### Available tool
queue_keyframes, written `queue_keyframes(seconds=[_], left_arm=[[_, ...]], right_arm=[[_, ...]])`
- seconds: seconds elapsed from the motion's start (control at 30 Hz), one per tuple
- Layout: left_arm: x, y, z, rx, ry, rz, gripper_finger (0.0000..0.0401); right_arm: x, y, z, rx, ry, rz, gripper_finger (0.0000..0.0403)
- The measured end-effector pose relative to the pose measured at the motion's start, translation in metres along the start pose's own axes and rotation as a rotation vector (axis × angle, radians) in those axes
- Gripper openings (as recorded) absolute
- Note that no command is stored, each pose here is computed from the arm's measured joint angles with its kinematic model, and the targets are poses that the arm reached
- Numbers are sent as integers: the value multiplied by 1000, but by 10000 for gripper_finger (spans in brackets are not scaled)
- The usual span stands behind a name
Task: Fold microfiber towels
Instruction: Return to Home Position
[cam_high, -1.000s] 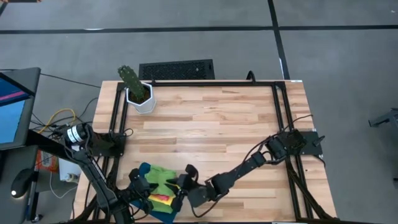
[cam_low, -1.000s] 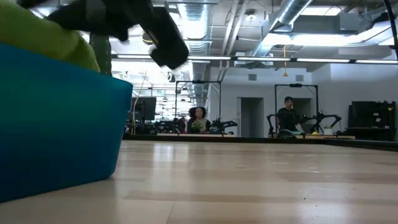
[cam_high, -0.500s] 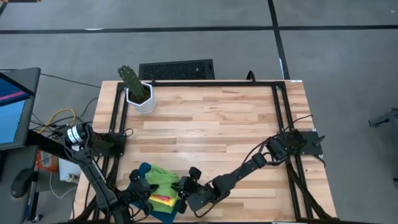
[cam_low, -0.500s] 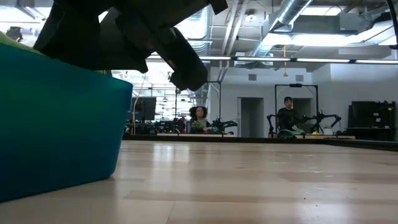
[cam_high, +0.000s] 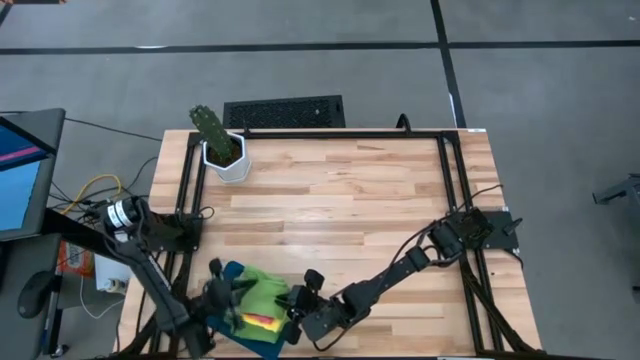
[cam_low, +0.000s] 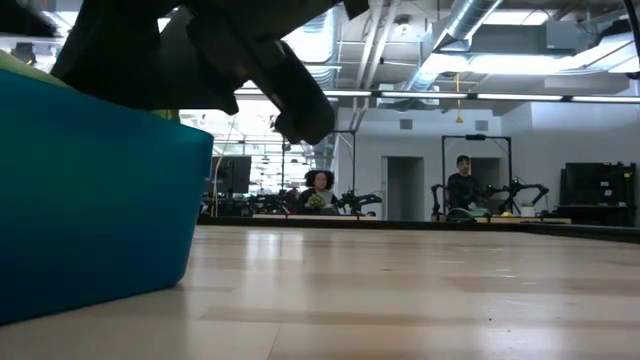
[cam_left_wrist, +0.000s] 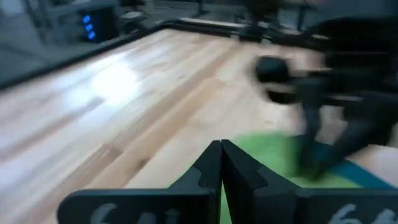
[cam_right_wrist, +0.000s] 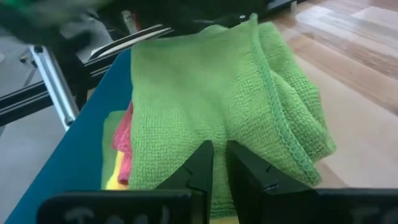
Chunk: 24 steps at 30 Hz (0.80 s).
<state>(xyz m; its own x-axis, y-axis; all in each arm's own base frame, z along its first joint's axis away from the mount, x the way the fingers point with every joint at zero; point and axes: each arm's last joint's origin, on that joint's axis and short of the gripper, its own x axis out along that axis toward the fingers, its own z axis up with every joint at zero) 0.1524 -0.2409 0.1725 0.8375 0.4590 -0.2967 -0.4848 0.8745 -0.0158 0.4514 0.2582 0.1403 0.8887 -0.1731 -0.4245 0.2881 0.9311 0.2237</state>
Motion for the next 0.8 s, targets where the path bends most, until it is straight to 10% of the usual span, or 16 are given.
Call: queue_keyframes(seconds=[0.23, 0.8], left_arm=[[20, 29, -49, -253, 2, -16, 0], [26, 15, -49, -182, 72, -59, 0]], right_arm=[[-3, 3, -1, -9, -15, -2, 70], [14, 10, 38, -139, -215, -74, 70]])
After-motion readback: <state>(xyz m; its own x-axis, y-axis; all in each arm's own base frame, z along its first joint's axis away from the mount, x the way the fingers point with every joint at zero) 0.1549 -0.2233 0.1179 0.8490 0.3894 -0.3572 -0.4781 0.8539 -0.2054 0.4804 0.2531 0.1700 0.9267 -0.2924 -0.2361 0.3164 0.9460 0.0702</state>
